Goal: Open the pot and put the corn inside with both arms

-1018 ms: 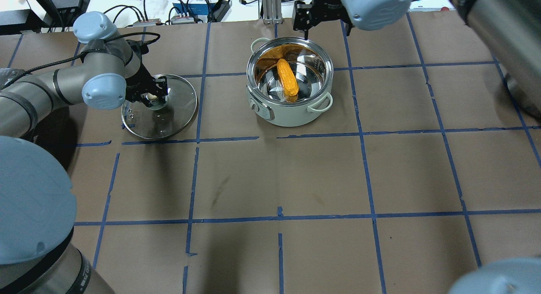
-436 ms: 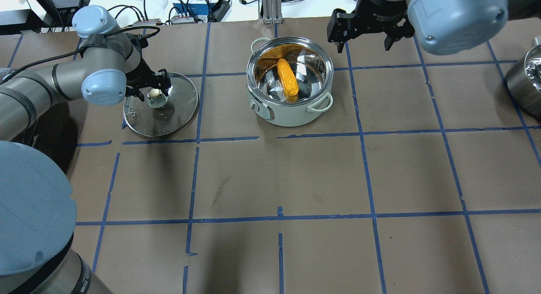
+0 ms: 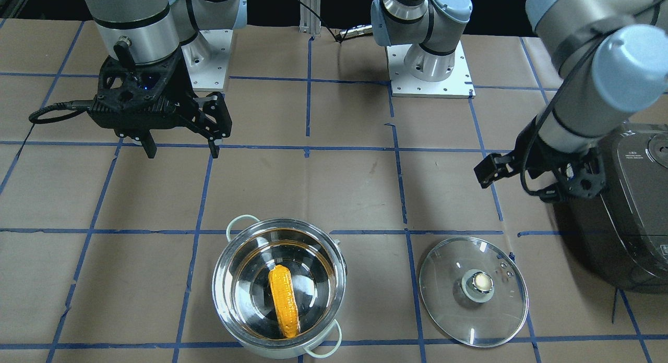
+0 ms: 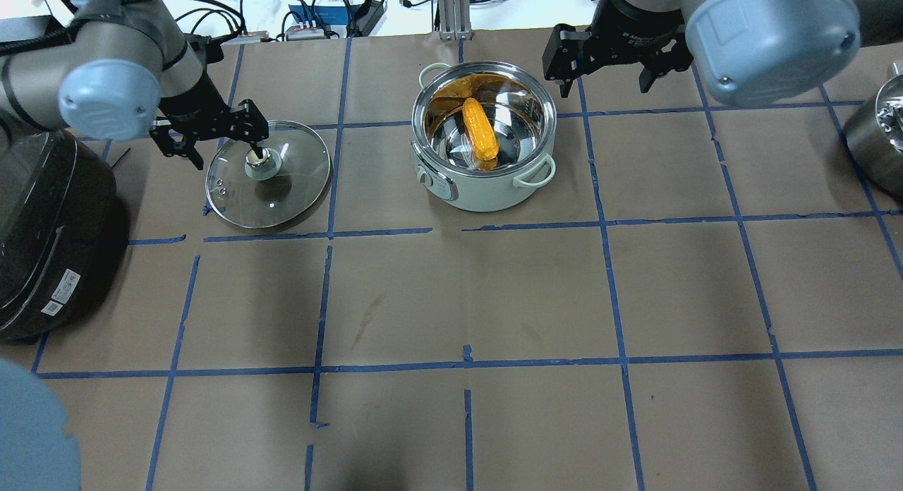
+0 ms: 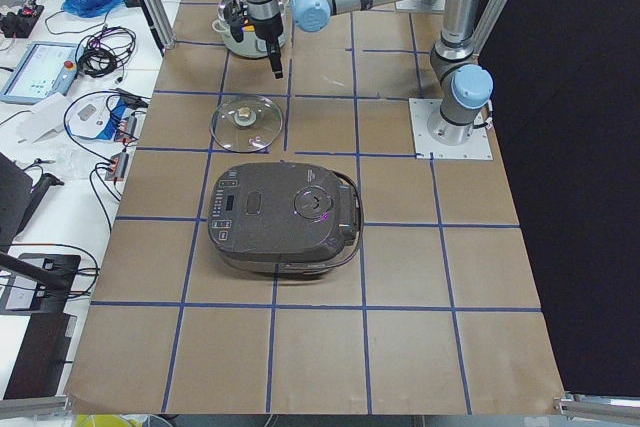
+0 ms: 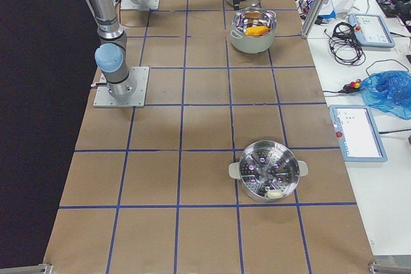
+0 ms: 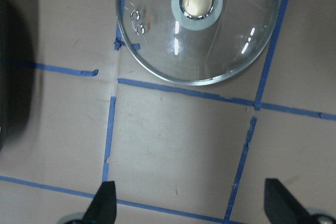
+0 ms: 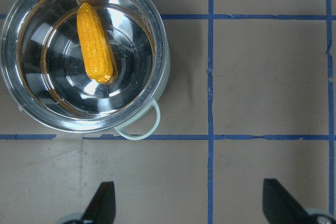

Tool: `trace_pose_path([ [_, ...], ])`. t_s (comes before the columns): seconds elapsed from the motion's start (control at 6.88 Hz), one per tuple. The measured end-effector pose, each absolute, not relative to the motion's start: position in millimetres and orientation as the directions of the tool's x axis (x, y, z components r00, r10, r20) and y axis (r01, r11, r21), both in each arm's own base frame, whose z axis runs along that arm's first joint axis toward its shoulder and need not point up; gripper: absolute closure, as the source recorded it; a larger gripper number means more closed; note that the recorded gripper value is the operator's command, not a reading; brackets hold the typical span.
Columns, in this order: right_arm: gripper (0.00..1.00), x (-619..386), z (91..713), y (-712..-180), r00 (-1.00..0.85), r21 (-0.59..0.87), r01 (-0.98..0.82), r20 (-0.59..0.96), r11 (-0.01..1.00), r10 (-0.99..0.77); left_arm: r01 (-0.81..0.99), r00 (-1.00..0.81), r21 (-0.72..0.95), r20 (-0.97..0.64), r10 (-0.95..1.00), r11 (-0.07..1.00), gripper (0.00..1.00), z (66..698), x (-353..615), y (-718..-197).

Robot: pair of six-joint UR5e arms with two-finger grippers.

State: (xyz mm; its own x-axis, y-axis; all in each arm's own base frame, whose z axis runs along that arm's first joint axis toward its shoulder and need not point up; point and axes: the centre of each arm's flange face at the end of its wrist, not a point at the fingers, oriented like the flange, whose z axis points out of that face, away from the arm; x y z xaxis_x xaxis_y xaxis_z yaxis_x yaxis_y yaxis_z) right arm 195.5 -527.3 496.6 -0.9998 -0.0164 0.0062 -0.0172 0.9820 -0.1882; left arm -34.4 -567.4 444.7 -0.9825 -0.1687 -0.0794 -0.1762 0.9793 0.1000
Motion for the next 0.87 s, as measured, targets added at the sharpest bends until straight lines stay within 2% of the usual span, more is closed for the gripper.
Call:
trace_pose_path([
  [0.29, 0.0, 192, 495, -525, -1.0, -0.171, -0.007, 0.01, 0.985, -0.005, -0.084, -0.996, 0.065, -0.04, -0.081, 0.994, 0.0, 480, -50, -555],
  [0.87, 0.0, 189, 494, -524, -1.0, -0.157, 0.0, 0.016, 0.988, 0.003, -0.011, -1.0, 0.023, -0.012, -0.011, 1.0, 0.0, 485, -58, -554],
])
